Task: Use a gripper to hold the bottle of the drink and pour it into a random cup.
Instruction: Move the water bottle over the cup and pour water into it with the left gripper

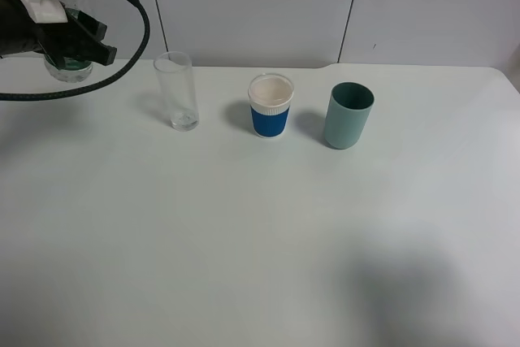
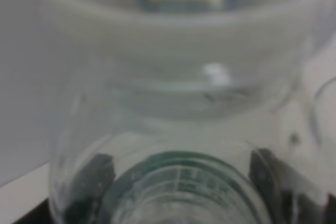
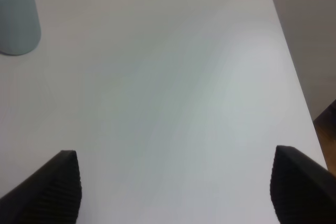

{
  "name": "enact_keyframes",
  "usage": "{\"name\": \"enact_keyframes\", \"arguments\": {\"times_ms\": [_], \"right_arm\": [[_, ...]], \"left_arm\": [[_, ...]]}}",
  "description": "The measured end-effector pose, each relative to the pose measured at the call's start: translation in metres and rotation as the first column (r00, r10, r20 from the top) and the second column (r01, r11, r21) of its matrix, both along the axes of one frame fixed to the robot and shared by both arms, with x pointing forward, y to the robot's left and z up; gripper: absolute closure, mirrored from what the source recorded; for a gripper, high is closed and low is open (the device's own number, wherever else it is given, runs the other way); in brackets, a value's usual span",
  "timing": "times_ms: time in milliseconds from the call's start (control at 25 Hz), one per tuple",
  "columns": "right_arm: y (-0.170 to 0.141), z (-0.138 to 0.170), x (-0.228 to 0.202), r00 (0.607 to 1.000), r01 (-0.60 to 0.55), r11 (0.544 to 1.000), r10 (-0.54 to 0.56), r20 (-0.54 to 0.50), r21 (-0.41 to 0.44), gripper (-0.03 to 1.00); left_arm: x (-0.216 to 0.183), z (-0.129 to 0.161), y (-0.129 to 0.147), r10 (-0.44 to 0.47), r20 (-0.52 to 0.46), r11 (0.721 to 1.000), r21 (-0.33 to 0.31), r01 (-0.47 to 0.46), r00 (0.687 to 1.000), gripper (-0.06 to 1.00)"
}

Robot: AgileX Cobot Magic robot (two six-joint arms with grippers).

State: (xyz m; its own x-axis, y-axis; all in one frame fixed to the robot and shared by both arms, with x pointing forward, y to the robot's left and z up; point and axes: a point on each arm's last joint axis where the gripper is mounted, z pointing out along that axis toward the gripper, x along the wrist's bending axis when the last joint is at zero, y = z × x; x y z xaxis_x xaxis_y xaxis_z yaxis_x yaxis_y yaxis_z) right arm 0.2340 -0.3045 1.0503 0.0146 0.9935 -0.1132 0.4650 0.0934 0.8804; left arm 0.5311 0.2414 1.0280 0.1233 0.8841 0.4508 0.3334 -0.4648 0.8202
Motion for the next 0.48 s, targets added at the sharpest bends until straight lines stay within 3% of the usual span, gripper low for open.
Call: {"name": "enact_keyframes", "arguments": {"times_ms": [120,480], "right_arm": [[0.0,0.0,0.0,1.0,0.0,1.0,0.0,0.0,0.0,0.23],[0.0,0.0,0.0,1.0,0.0,1.0,0.0,0.0,0.0,0.23]], "left_arm": [[0.008,0.005,-0.001,0.004,-0.004,0.999,0.049,-0.003,1.0,0.4],[0.026,0.009,-0.006,-0.017,0.019,0.993,0.113,0.015,1.0,0.4]]}}
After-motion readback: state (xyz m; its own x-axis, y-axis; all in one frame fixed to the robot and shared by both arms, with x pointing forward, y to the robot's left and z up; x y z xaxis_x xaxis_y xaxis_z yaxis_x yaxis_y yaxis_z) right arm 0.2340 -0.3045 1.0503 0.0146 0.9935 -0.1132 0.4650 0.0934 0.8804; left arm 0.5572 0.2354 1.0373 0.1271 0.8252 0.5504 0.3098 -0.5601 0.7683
